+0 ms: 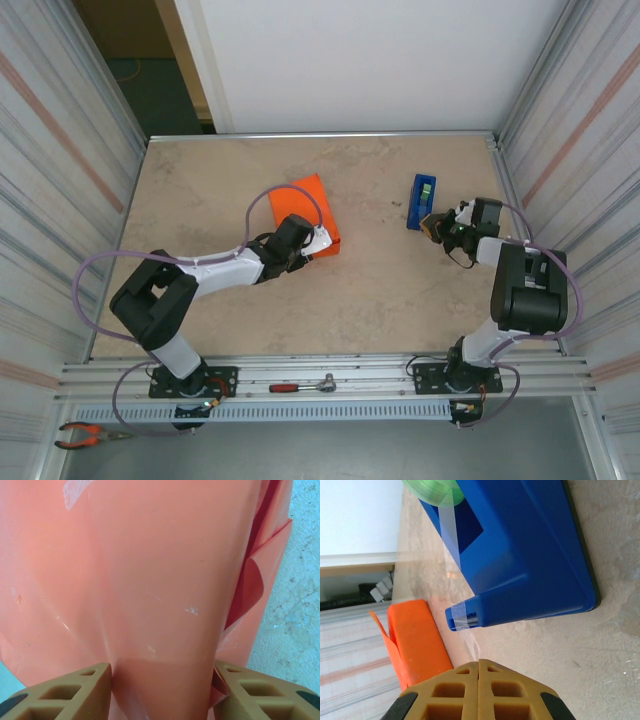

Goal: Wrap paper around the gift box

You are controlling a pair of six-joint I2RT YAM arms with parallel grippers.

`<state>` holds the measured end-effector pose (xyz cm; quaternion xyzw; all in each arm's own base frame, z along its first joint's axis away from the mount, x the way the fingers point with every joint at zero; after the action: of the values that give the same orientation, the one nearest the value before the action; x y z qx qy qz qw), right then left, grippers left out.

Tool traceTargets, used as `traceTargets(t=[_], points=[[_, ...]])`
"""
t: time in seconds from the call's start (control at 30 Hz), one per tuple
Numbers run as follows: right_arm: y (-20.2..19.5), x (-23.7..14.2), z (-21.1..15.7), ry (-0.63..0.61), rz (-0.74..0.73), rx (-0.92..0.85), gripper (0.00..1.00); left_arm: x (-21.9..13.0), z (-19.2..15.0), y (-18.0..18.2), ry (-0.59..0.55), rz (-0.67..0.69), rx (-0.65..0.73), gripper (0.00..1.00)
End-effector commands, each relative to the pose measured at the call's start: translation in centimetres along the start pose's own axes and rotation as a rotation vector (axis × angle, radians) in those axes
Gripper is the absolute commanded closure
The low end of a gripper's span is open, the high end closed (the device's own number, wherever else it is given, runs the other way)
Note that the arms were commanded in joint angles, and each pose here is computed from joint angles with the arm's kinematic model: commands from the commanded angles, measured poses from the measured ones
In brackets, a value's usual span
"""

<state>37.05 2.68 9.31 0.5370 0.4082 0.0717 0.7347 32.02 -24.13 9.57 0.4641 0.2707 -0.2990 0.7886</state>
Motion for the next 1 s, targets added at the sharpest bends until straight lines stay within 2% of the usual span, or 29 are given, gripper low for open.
traceTargets(t=[0.0,0.27,0.33,0.4,0.43,0.5,0.97], points=[[-1.1,0.0,-1.2,0.025,-0.026,0.052,1.00,0.5,-2.2,-3.0,0.082,-0.131,0.009,0.48],[-2.8,0.4,-1.0,0.019,-0.030,0.099,0.98,0.5,-2.1,-3.1,0.081,-0.131,0.013,0.48],[-2.8,0.3,-1.1,0.017,-0.024,0.094,0.86,0.5,-2.2,-3.1,0.082,-0.131,0.012,0.48],[-2.7,0.2,-1.1,0.012,-0.024,0.088,0.80,0.5,-2.1,-3.0,0.079,-0.131,0.011,0.48],[-2.7,0.1,-1.1,0.013,-0.024,0.084,0.74,0.5,-2.1,-3.1,0.080,-0.132,0.012,0.48],[-2.6,0.0,-1.2,0.014,-0.025,0.080,0.70,0.6,-2.2,-3.1,0.083,-0.133,0.012,0.48],[-3.2,-0.4,-1.6,0.016,-0.030,0.078,0.75,0.6,-2.2,-3.2,0.082,-0.136,0.014,0.49]])
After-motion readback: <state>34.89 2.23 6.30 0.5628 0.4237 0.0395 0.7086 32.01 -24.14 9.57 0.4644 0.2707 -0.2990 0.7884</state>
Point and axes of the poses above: each hand's point on the last joint's axis, 136 mm out from that joint toward the fingers, its own x axis out along the fingers, its own y axis along the line the jaws close on, z = x × y, the point moved 3 cm from there along -x, back along the fingers, and after that the axes turned 1 degree about x, right-handed, at the moved point
